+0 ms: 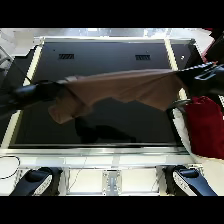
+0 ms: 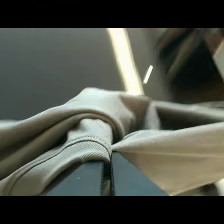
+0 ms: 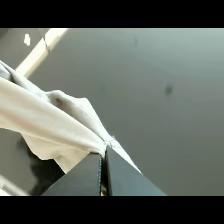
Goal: Fold the shirts.
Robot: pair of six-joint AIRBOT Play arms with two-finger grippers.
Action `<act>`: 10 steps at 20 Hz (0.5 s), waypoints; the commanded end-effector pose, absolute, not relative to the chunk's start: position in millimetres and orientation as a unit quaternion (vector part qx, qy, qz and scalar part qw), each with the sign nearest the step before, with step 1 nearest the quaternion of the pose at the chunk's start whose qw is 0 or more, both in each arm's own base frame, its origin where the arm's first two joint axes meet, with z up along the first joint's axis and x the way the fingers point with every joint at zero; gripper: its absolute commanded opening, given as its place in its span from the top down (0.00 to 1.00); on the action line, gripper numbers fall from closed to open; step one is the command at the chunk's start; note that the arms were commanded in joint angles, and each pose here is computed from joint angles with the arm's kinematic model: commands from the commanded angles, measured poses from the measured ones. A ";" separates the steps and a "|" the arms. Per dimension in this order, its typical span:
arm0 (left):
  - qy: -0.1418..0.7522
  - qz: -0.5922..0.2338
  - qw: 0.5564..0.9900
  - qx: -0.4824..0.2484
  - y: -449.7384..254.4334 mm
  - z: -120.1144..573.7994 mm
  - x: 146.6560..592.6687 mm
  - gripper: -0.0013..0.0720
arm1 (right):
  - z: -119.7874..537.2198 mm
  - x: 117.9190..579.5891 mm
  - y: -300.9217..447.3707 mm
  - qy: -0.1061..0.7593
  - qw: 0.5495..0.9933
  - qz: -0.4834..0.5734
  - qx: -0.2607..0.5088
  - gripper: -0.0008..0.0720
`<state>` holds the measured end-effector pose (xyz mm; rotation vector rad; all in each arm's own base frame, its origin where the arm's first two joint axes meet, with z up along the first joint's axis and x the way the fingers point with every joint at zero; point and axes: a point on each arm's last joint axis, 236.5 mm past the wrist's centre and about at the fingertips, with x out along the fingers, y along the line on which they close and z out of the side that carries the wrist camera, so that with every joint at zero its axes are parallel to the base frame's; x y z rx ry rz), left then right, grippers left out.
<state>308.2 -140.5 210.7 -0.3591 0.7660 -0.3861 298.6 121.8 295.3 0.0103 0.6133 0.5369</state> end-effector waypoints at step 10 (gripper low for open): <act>0.401 -0.141 0.891 -0.158 -133.4 104.2 435.0 0.05 | 106.8 416.0 107.9 0.462 0.863 0.196 0.052 0.65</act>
